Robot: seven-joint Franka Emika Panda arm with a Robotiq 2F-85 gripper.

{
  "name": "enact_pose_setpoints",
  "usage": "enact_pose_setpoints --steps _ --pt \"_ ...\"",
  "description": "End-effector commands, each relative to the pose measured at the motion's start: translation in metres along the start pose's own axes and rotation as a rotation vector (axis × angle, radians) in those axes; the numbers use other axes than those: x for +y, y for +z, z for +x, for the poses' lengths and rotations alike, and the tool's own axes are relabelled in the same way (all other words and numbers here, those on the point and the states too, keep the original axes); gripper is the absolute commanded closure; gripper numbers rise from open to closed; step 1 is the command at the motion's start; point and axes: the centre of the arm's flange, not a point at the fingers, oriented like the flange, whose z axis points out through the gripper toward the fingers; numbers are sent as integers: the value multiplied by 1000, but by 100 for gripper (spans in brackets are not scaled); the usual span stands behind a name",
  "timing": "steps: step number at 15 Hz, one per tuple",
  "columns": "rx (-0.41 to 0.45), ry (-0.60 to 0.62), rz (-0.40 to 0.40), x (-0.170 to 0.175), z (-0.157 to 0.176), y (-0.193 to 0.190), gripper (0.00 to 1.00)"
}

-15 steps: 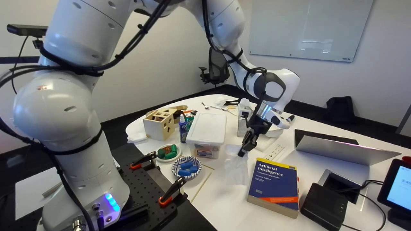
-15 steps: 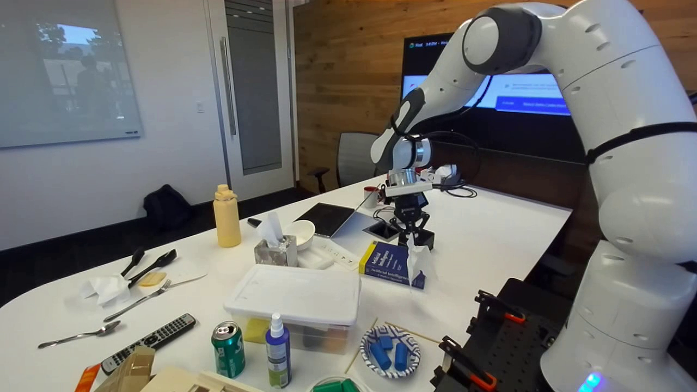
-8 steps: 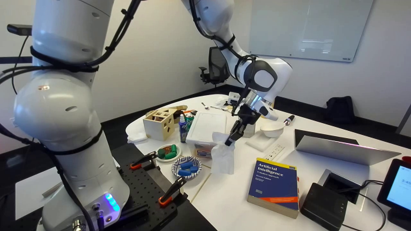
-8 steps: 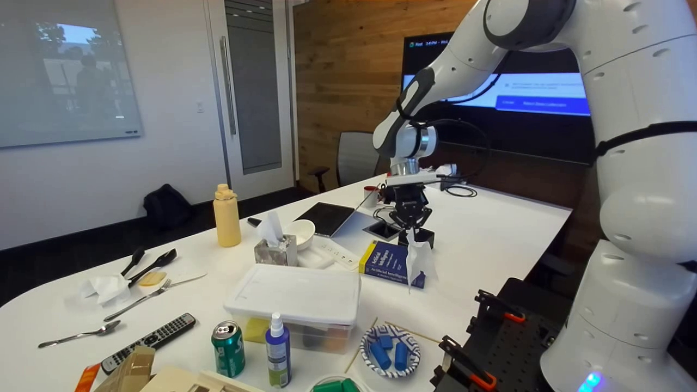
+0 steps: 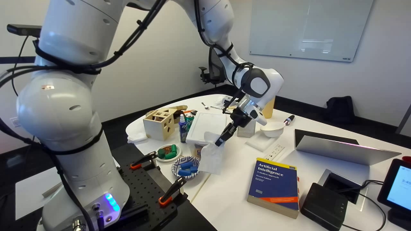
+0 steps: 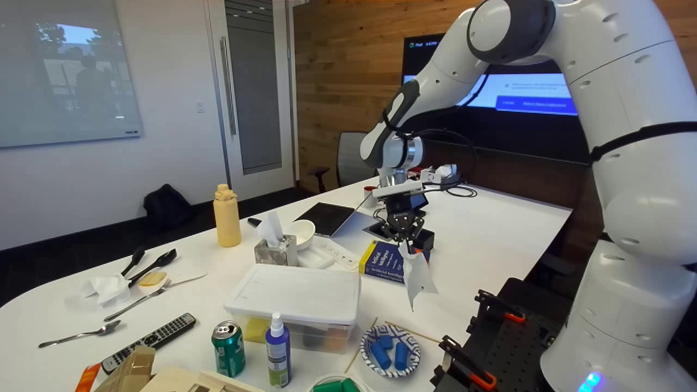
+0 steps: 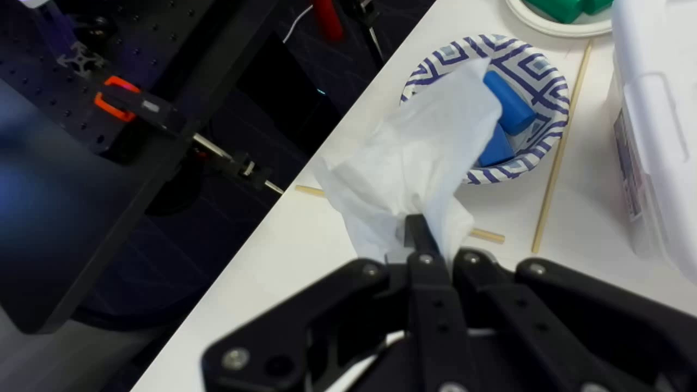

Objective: Use the tissue to wipe the book

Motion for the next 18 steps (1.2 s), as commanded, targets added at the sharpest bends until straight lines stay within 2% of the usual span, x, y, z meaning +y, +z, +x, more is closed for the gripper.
enact_pose_setpoints --steps 1,10,11,13,18 --pt "-11 65 -29 -32 19 -3 100" --pt "46 150 -57 -79 68 13 100" --pt "49 160 -59 -80 71 14 73" --pt "56 171 -54 -81 75 13 68" --pt "76 177 -34 -67 82 -4 28"
